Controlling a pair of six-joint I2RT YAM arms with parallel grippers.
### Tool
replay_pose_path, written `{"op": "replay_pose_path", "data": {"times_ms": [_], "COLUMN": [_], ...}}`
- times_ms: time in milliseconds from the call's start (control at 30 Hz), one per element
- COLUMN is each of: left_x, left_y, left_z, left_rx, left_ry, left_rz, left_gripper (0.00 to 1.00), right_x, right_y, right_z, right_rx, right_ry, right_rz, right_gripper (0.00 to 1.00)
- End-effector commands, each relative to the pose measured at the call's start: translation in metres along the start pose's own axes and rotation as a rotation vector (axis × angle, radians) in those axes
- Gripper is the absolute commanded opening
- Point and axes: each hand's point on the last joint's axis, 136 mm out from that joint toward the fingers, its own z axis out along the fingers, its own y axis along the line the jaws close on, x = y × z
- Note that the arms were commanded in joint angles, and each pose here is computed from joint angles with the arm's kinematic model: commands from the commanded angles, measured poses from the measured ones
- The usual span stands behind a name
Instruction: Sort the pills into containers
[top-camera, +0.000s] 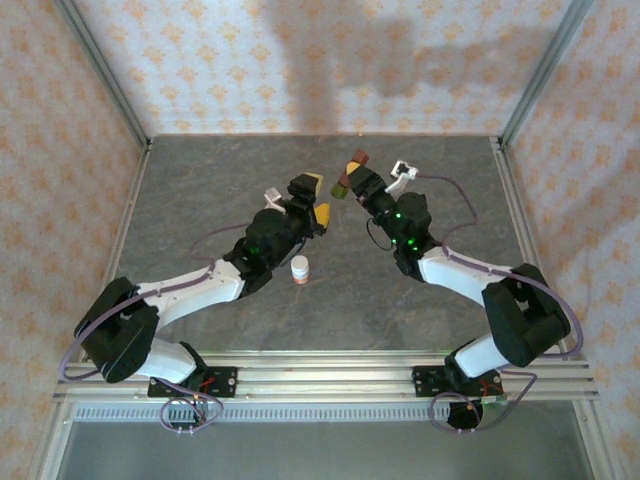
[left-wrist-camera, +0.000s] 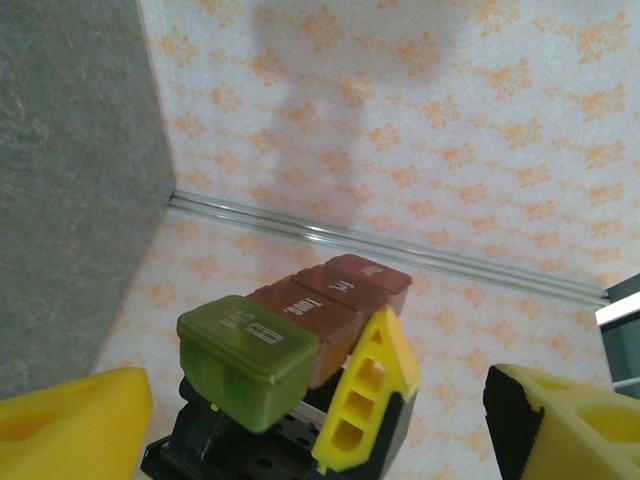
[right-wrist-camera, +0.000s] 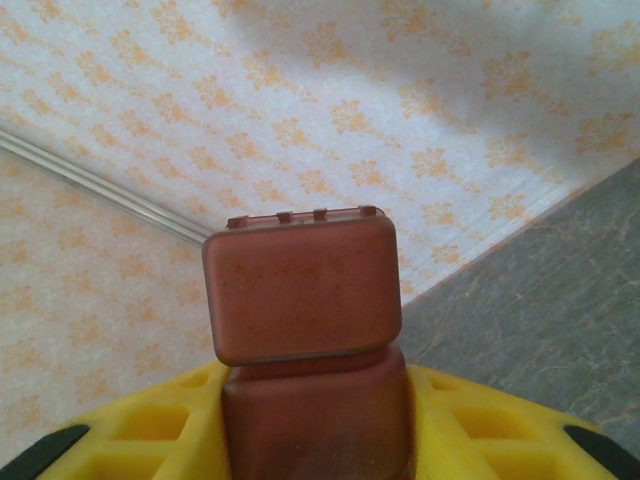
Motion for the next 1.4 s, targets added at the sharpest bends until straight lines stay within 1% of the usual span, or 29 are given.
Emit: {"op": "replay_pose_path", "data": {"times_ms": [0, 233, 467, 733, 1067, 1367], "left_x": [0.008, 0.014, 0.018, 0.029, 0.027, 0.02], "left_y": [-0.037, -0.043, -0.046, -0.031, -0.022, -0.017], "left_z": [0.006, 0.02, 0.026, 0.023, 0.02, 0.009], "left_rx": [0.147, 0.198, 0.243, 0.234, 0.214, 0.195], "left_ry": [0.003, 0.016, 0.026, 0.047, 0.044, 0.024], "left_rz": [-0.109, -0.165, -0.202, -0.212, -0.201, -0.178], "left_gripper": [0.84, 0.81, 0.79, 0.79, 0.79, 0.8], "right_x": [-0.014, -0.007, -0.001, -0.007, -0.009, -0.024], "right_y": [0.029, 0.022, 0.022, 0.03, 0.039, 0.039], "right_z": [0.007, 0.005, 0.001, 0.003, 0.007, 0.004], "right_rx": [-0.104, -0.122, -0.129, -0.125, -0.131, -0.106], "right_ry": [-0.068, -0.077, -0.075, -0.089, -0.08, -0.102], "right_rz": [-0.012, 0.023, 0.015, -0.016, -0.041, -0.063], "right_gripper": [0.41, 0.41, 0.4, 0.4, 0.4, 0.4]}}
